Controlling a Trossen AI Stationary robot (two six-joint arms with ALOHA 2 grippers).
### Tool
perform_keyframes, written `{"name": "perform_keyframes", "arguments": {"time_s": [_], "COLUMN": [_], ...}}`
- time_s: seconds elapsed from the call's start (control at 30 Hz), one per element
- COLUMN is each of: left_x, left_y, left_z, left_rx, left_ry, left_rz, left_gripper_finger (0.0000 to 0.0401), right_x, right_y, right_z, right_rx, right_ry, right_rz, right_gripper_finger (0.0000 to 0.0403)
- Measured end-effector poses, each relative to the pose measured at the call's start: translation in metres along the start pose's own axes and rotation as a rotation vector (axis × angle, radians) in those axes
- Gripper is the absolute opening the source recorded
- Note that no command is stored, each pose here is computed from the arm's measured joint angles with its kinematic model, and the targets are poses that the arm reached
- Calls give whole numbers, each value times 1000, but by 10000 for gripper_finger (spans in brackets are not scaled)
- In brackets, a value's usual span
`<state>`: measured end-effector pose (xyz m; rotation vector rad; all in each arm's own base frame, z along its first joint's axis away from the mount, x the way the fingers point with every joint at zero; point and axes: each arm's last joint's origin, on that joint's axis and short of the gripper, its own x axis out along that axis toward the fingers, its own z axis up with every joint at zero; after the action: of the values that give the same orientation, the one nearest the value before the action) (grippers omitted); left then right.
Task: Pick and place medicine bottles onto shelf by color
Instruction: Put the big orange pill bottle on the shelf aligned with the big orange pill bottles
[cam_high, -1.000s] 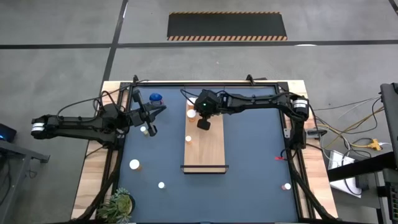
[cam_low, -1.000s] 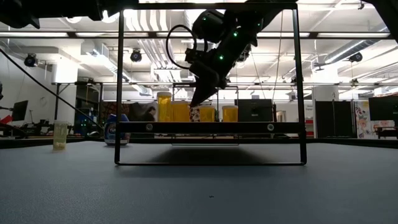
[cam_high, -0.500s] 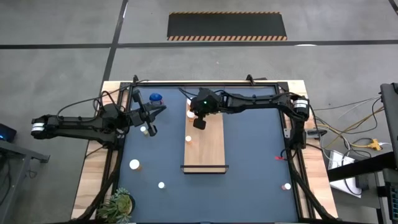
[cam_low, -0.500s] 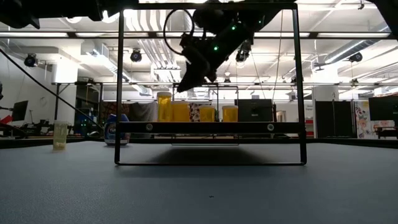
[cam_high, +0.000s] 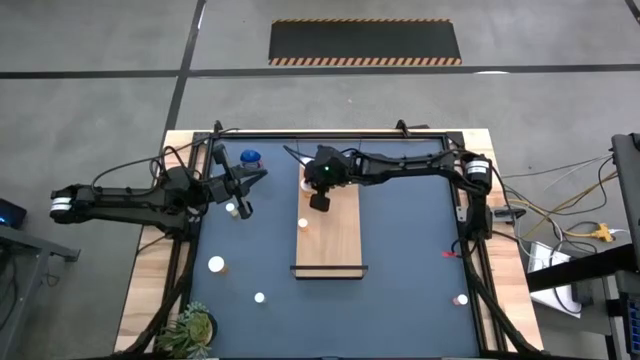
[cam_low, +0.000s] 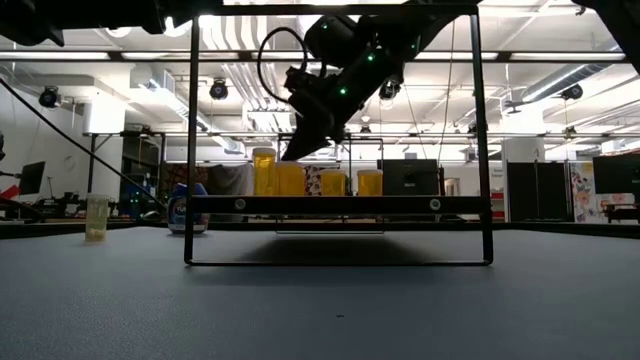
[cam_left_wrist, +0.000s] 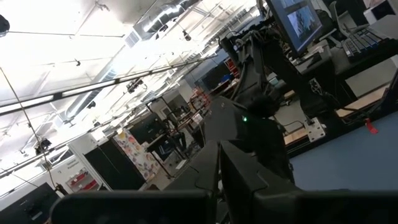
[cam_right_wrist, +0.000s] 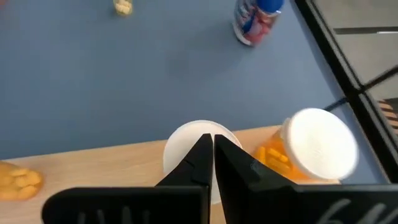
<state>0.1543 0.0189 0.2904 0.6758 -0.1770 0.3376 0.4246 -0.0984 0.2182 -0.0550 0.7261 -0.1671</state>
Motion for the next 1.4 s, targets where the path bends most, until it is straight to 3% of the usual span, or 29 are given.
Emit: {"name": "perform_keyframes", "arguments": {"time_s": [0.57, 1.0, 1.2, 1.4], "left_x": [0, 6, 18, 25], "left_y": [0, -8, -24, -43], "left_z": [0, -8, -23, -45], "left_rx": [-1, -7, -153, -310], "left_ry": [0, 40, 140, 344], "left_rz": [0, -34, -101, -194], "left_gripper_finger": [0, 0, 0, 0], "right_x": [-12, -56, -89, -115], "right_y": [0, 23, 45, 57], "right_z": [8, 15, 4, -18], "right_rx": [-25, -123, -164, -184], "right_ry": [-38, 46, 69, -16], "right_rz": [-4, 27, 75, 94], "right_gripper_finger": [9, 9, 9, 9]}}
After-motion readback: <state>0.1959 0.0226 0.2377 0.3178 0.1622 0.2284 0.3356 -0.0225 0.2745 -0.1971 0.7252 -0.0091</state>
